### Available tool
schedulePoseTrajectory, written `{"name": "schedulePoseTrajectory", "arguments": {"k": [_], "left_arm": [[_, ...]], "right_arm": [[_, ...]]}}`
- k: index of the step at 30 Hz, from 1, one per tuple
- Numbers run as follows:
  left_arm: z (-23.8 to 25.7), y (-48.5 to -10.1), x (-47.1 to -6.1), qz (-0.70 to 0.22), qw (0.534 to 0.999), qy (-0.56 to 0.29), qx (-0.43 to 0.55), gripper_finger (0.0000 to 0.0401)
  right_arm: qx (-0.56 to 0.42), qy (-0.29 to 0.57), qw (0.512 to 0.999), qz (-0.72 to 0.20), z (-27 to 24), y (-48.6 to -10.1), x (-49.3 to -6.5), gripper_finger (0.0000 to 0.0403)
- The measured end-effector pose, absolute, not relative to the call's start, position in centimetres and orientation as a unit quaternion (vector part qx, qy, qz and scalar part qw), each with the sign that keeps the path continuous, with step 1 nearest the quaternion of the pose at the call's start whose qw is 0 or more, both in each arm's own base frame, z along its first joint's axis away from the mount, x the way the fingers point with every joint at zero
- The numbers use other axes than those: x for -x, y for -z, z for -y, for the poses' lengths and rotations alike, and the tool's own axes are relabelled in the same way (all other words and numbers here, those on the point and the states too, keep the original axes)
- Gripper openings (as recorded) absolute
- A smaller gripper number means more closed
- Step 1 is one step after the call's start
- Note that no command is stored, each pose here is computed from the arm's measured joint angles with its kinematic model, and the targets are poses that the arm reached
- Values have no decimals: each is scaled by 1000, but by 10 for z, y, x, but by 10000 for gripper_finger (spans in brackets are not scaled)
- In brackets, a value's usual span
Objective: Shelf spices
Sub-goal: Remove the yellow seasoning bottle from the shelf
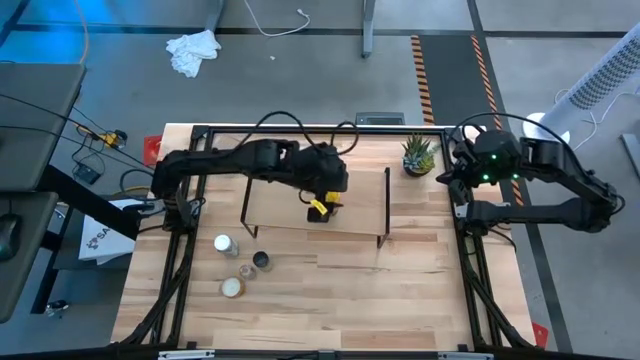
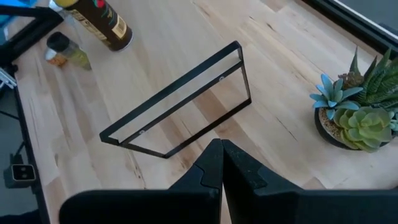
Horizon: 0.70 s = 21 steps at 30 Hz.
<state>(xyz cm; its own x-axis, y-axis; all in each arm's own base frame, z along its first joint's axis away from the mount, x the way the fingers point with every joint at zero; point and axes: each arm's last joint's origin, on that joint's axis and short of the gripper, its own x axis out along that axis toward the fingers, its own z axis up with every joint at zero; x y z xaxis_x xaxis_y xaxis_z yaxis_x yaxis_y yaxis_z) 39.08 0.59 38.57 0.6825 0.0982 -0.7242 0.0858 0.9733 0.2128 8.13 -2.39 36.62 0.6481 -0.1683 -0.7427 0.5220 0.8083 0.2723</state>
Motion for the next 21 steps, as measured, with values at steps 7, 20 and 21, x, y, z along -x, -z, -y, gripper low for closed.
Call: {"name": "schedulePoseTrajectory", "arguments": {"k": [7,20,21], "left_arm": [[-6,-389,-379,-421,902,-26,-89,326],[-25,-357,-394,-484,869,32,-103,326],[-26,-354,-395,-487,867,36,-99,326]], "right_arm": [[-237,196,879,-365,24,-367,-80,0],[-234,192,891,-337,25,-371,-84,0],[-234,192,892,-337,25,-371,-84,0]]}}
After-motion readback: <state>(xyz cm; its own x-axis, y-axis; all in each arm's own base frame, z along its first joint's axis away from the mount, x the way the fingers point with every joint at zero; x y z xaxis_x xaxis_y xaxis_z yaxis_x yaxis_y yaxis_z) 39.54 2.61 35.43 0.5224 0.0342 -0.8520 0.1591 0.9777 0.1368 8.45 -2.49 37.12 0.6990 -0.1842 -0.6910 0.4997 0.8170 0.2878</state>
